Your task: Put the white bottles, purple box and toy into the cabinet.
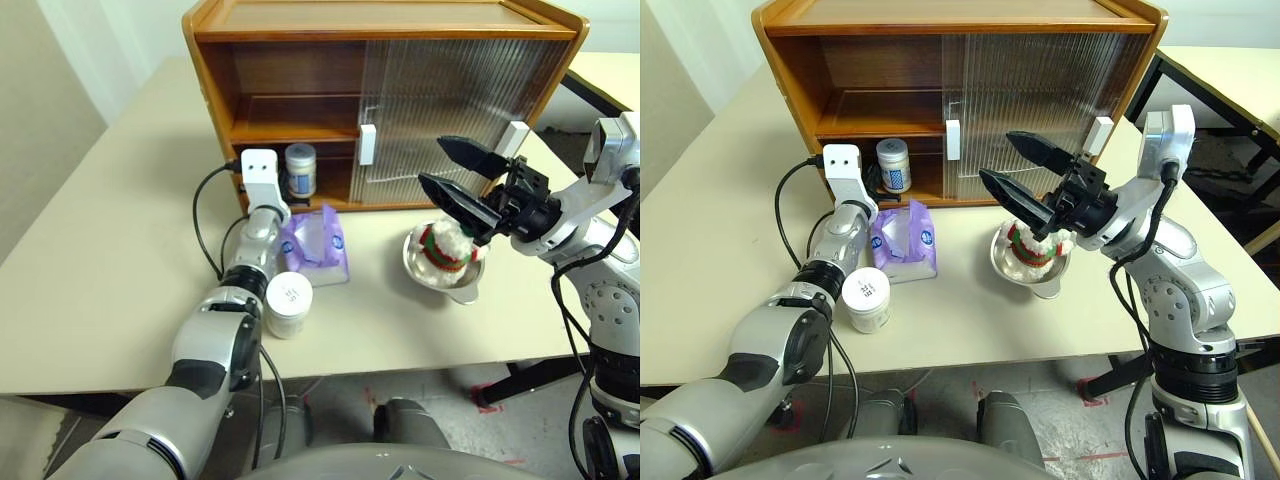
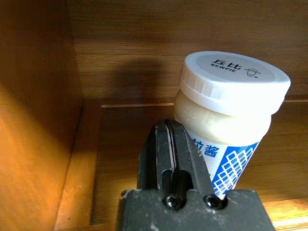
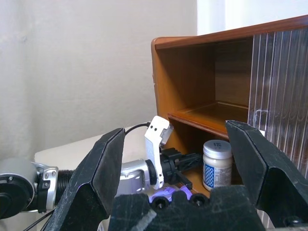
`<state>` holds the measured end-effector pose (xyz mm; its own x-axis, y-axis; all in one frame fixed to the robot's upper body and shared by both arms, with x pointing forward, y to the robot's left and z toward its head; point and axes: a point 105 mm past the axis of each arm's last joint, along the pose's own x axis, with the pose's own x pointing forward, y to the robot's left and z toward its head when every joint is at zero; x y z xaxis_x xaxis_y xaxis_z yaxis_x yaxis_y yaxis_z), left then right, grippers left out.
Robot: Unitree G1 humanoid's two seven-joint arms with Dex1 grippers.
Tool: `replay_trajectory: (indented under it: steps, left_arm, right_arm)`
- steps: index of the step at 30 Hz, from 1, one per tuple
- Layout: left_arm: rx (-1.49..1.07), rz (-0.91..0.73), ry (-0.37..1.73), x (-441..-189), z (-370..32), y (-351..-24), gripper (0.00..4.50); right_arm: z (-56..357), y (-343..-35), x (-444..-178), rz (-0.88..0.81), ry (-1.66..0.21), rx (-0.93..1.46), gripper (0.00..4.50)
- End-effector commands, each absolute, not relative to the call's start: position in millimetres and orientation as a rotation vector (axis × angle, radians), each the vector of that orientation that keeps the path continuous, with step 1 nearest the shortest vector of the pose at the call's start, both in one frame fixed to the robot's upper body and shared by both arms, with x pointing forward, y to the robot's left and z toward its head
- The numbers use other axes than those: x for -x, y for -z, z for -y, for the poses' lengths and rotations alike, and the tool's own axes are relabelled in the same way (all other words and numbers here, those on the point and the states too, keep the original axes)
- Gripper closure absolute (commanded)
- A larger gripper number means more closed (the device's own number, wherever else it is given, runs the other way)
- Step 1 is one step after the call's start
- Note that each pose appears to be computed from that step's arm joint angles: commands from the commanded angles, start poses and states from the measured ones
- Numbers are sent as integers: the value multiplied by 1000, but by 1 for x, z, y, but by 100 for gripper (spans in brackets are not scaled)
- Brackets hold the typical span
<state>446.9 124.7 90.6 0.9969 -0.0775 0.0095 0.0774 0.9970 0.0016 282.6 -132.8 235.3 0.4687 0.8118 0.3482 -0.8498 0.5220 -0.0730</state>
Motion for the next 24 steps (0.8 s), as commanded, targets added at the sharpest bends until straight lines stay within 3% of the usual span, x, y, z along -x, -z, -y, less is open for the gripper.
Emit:
replay_trajectory:
  steps: [1, 24]
  left_arm:
    - [-17, 20, 82, -447, -119, -93, 447]
    - [-44, -44, 167, -452, -116, -90, 447]
  right_arm:
    - [129, -236, -282, 362, -1045, -126, 0]
    - [129, -237, -280, 370, -1034, -127, 0]
